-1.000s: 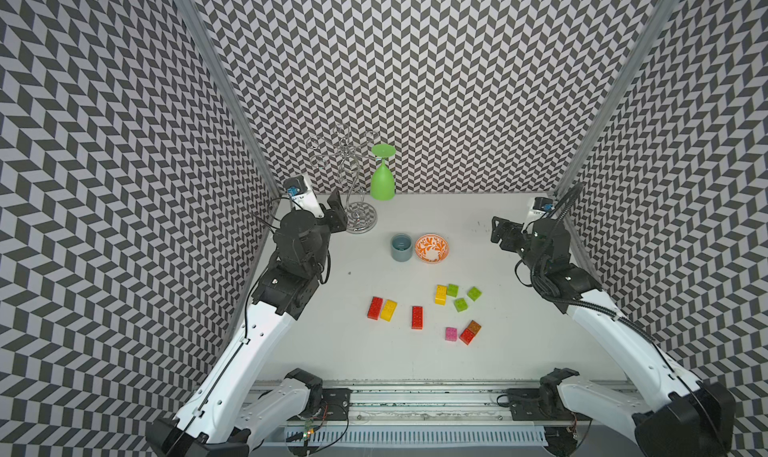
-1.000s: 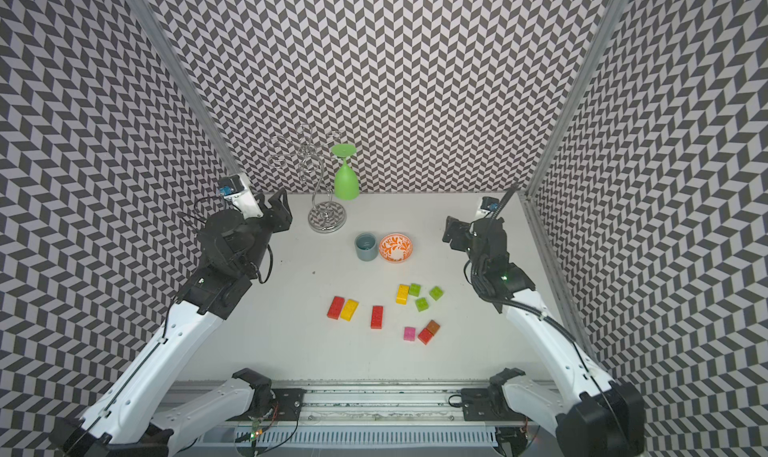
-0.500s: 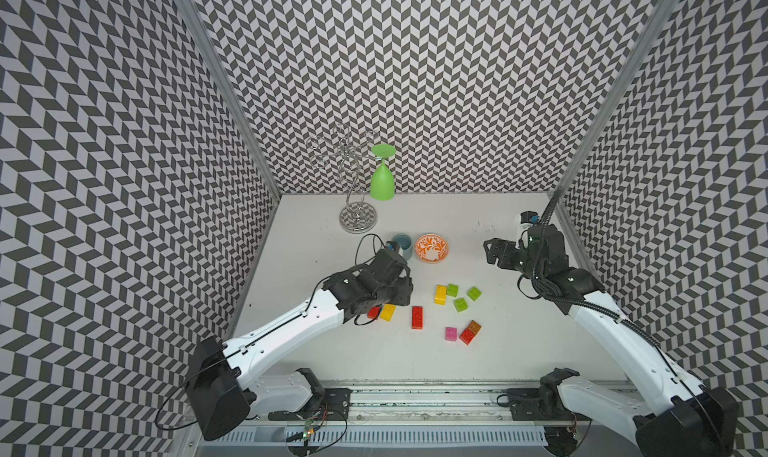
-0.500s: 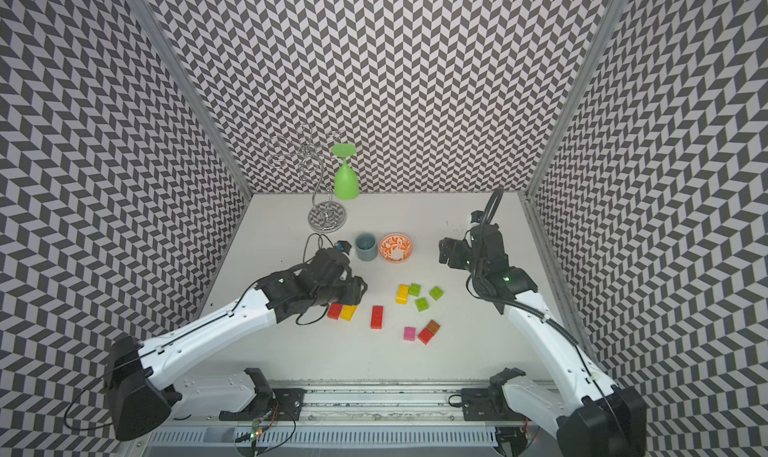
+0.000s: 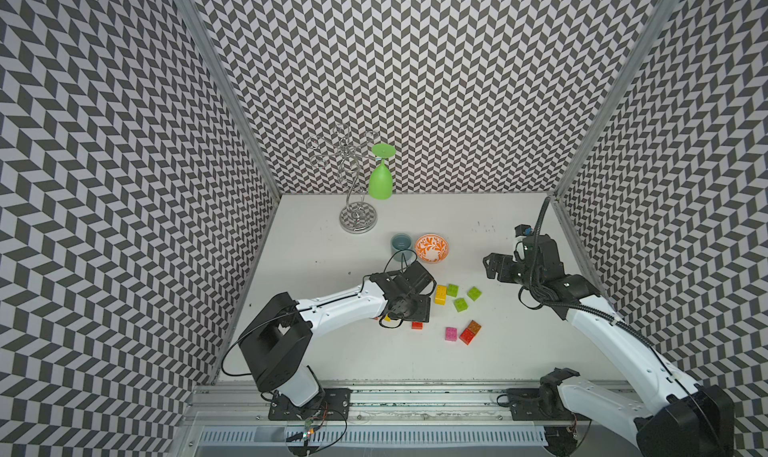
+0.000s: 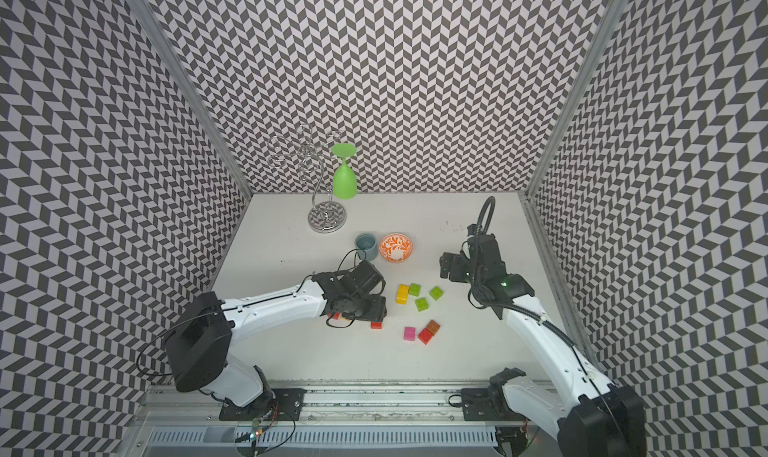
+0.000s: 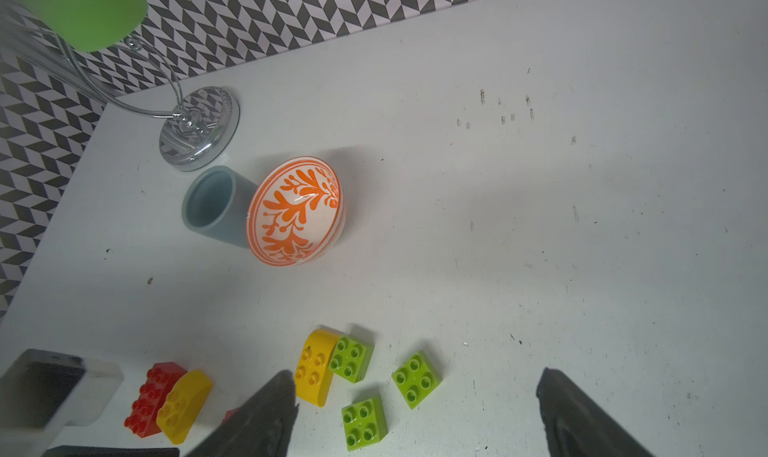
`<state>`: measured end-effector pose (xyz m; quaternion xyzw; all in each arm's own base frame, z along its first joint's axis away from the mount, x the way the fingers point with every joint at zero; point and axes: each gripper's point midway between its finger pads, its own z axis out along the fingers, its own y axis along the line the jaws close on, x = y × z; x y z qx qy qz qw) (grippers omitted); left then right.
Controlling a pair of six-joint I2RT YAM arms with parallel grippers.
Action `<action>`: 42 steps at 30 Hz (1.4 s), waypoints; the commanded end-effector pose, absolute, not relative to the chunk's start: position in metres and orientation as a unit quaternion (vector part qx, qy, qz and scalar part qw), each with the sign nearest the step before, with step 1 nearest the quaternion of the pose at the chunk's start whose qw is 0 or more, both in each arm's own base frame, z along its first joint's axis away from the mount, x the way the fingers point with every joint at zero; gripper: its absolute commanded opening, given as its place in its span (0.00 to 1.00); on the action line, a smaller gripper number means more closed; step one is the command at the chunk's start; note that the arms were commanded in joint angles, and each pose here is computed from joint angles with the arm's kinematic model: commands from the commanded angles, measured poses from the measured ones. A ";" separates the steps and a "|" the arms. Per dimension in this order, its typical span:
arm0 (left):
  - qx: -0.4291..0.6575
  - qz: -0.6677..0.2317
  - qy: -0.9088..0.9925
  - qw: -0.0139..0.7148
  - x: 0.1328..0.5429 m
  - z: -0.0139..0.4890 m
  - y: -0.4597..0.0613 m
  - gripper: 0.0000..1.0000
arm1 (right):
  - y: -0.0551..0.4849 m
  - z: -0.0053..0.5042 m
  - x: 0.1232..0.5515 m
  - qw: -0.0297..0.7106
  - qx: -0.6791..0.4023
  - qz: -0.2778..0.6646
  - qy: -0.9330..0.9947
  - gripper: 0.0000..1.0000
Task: Assemble the letter s with lego
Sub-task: Pick up the lego brick from the center of the board.
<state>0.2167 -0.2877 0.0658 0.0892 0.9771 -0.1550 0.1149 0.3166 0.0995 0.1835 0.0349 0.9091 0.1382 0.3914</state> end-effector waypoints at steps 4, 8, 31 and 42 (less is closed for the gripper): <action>0.106 -0.158 0.977 0.095 0.214 0.052 -0.298 0.63 | 0.103 0.184 0.320 0.399 0.027 0.143 0.905 0.92; 0.114 -0.146 0.980 0.077 0.210 0.036 -0.297 0.62 | 0.103 0.183 0.321 0.397 0.025 0.142 0.907 0.92; 0.313 0.015 0.940 0.131 0.242 0.067 -0.290 0.11 | 0.107 0.188 0.323 0.397 0.012 0.147 0.906 0.89; 0.560 -0.009 0.793 0.241 0.290 0.115 -0.306 0.14 | 0.117 0.223 0.306 0.501 -0.051 0.195 0.841 0.75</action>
